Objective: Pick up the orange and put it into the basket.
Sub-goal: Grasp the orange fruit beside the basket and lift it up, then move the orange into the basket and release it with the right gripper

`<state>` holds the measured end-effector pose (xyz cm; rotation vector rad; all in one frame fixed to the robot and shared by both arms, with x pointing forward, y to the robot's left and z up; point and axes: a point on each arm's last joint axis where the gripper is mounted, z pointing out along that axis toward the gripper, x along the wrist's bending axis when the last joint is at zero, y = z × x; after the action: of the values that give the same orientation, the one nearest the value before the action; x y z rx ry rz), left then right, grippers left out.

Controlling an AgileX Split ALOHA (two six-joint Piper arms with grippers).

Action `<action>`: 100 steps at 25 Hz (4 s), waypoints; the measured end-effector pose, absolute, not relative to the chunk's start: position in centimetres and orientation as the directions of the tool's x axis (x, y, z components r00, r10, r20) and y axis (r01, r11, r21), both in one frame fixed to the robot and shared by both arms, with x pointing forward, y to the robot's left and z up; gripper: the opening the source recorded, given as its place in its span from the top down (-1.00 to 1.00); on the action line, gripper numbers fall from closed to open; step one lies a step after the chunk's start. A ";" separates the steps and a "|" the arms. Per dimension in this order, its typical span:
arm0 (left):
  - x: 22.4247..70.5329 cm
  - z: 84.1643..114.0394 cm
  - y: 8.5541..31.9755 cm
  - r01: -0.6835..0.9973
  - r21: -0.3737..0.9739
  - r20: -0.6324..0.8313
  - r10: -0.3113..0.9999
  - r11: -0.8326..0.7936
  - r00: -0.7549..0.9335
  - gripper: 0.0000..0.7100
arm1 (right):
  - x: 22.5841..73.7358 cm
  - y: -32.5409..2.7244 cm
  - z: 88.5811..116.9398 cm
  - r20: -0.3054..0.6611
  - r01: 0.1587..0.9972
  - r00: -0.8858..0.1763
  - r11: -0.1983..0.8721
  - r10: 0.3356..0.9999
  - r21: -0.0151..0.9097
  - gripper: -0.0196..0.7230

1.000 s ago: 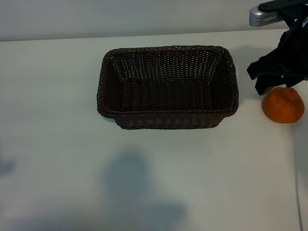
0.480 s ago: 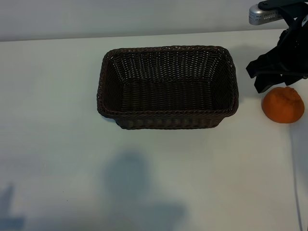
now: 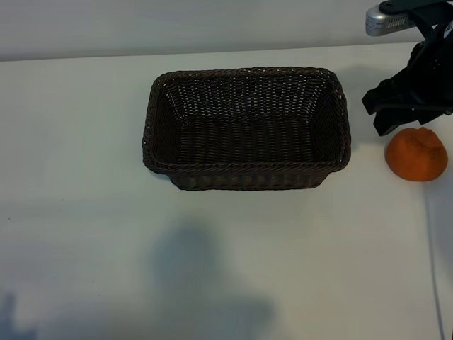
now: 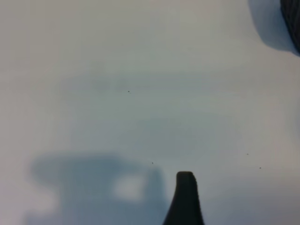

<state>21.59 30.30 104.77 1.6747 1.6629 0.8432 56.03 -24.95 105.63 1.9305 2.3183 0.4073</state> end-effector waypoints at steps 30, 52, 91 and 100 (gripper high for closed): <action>21.7 104.5 30.3 0.607 0.794 0.022 1.000 -0.023 0.009 -0.67 | 56.3 -24.9 105.7 0.092 0.942 -0.193 0.158 0.977 0.295 -0.56; 22.5 104.0 30.1 0.579 0.815 0.007 1.000 -0.021 0.026 -0.67 | 57.3 -26.1 106.0 -0.015 0.918 -0.083 0.083 0.996 0.388 -0.56; 22.5 104.0 30.1 0.579 0.815 0.010 1.000 -0.024 0.027 -0.67 | 61.8 -31.5 93.3 0.009 0.987 0.126 -0.126 0.992 0.101 0.70; 22.5 104.0 30.1 0.579 0.815 0.010 1.000 -0.024 0.027 -0.67 | 60.3 -31.4 103.2 0.021 0.950 0.113 -0.114 0.993 0.289 0.71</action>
<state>22.53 30.08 104.03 1.6731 1.6197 0.8465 60.29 -31.42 103.22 2.1820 1.9416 0.3106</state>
